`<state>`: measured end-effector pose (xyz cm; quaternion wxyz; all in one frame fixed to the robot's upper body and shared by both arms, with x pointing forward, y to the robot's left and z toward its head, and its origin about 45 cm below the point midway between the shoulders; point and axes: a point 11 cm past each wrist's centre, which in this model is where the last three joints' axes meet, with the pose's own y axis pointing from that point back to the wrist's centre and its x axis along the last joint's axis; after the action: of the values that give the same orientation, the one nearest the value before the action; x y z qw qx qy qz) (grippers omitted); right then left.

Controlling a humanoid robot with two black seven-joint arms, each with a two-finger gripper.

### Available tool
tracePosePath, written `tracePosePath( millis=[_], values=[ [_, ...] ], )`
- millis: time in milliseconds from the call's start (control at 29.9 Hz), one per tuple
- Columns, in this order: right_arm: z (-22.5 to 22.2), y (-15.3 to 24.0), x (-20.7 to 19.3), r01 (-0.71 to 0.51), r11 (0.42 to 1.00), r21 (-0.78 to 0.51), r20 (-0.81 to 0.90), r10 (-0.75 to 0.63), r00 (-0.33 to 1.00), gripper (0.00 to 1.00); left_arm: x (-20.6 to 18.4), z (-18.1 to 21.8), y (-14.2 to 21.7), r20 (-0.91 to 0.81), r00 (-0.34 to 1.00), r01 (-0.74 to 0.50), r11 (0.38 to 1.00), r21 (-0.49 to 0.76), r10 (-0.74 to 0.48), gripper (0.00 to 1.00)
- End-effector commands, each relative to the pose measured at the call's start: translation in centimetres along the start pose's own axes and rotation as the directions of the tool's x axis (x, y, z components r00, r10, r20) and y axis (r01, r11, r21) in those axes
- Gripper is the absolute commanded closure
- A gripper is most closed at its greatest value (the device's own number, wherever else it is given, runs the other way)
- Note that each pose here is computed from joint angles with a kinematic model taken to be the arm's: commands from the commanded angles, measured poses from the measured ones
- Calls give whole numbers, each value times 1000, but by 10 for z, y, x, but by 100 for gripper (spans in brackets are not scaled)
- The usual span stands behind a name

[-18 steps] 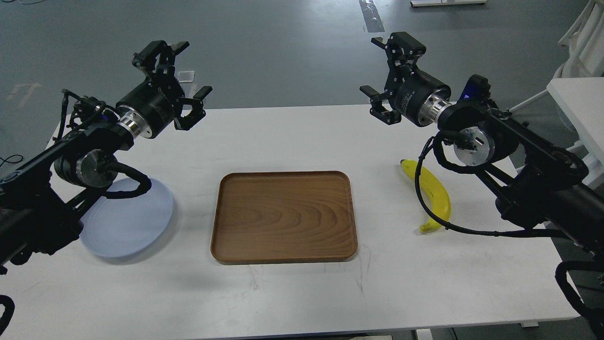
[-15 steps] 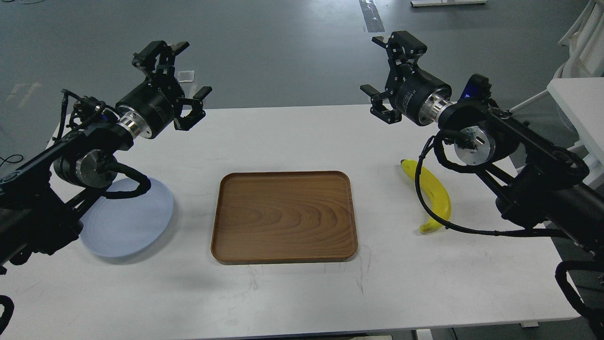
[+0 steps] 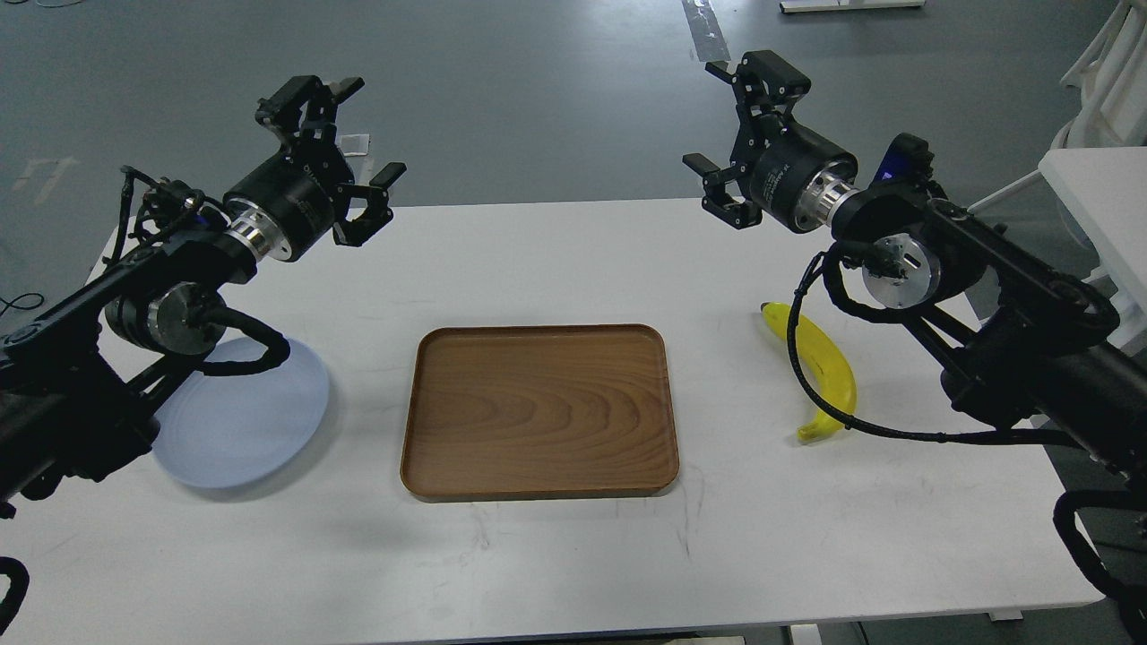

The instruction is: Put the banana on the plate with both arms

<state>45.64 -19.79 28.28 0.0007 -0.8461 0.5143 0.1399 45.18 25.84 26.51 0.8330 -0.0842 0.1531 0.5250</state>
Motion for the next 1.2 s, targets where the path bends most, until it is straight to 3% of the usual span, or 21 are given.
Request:
tracePosePath(
  millis=[0,1169],
  values=[
    [-1,0,0,0,1000,1,-4,0,1000,0,-1,-4,0,-1,1000,5,1000,19,-5,2],
    [-16,-6,-7,16,1000,20,-31,-15,999,0,-6,-8,-2,-20,1000,13,999,32,-12,2]
  ],
)
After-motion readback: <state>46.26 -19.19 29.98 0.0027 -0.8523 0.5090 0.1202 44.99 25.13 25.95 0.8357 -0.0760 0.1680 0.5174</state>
